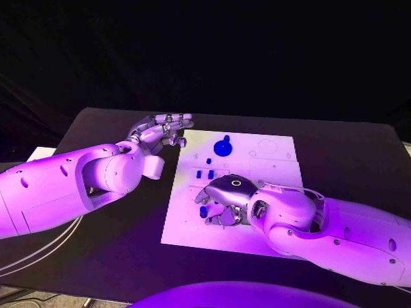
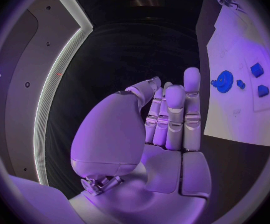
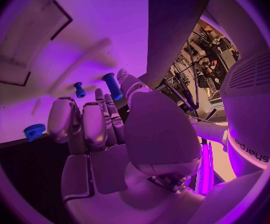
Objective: Assemble the parts on the task board
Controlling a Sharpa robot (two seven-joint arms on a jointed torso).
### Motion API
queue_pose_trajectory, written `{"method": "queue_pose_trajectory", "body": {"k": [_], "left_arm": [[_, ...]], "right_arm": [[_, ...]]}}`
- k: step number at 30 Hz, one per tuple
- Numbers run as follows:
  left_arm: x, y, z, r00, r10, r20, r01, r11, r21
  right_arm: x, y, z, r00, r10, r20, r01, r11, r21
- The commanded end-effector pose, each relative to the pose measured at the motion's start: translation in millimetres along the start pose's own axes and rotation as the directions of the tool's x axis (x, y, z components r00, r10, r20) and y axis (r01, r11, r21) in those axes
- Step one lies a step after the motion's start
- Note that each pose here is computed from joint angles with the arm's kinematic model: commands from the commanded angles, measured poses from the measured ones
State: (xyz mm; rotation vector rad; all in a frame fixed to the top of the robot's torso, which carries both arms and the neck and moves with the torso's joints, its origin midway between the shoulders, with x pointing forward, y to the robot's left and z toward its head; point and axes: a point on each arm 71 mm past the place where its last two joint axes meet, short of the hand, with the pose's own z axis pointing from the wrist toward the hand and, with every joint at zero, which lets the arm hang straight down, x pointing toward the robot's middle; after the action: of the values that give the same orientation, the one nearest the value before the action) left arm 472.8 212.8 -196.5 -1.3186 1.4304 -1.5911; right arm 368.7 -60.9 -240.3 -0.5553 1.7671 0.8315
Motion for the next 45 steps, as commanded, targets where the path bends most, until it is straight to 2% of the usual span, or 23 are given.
{"method": "queue_pose_trajectory", "body": {"k": [1, 8, 10, 13, 16, 20, 24, 28, 33, 45], "left_arm": [[2.5, -0.5, 0.0, 1.0, -0.01, -0.021, 0.01, 1.0, 0.002], [1.0, -0.7, -0.5, 1.0, -0.01, -0.018, 0.01, 1.0, 0.001], [0.3, -0.8, -0.7, 1.0, -0.009, -0.017, 0.009, 1.0, 0.001], [-0.2, -0.8, -0.9, 1.0, -0.009, -0.017, 0.009, 1.0, 0.0], [-0.2, -0.7, -1.0, 1.0, -0.009, -0.018, 0.009, 1.0, -0.001], [1.0, -0.5, -1.5, 1.0, -0.01, -0.021, 0.01, 1.0, -0.003], [2.0, -0.6, -2.6, 1.0, -0.011, -0.025, 0.011, 1.0, -0.003], [2.5, -0.7, -3.2, 1.0, -0.012, -0.028, 0.011, 1.0, -0.004], [2.9, -0.5, -3.0, 0.999, -0.012, -0.031, 0.012, 1.0, -0.005], [1.8, 0.0, -2.5, 0.999, -0.012, -0.03, 0.012, 1.0, -0.006]], "right_arm": [[-6.5, 2.1, -2.5, 0.996, 0.023, 0.083, -0.022, 1.0, -0.018], [-19.8, -5.6, -21.8, 0.984, 0.063, 0.166, -0.063, 0.998, -0.007], [-26.9, -11.5, -31.8, 0.978, 0.081, 0.192, -0.085, 0.996, 0.011], [-35.1, -22.3, -44.8, 0.973, 0.115, 0.202, -0.128, 0.99, 0.052], [-43.6, -41.8, -63.8, 0.967, 0.174, 0.188, -0.202, 0.968, 0.147], [-48.3, -68.5, -93.4, 0.96, 0.221, 0.172, -0.265, 0.912, 0.312], [-45.5, -87.4, -122.4, 0.958, 0.234, 0.167, -0.286, 0.842, 0.458], [-39.9, -95.9, -144.3, 0.959, 0.237, 0.157, -0.284, 0.779, 0.559], [-35.9, -98.0, -156.4, 0.968, 0.209, 0.137, -0.248, 0.745, 0.619], [-24.0, -91.6, -154.9, 0.983, 0.171, 0.066, -0.173, 0.742, 0.648]]}}
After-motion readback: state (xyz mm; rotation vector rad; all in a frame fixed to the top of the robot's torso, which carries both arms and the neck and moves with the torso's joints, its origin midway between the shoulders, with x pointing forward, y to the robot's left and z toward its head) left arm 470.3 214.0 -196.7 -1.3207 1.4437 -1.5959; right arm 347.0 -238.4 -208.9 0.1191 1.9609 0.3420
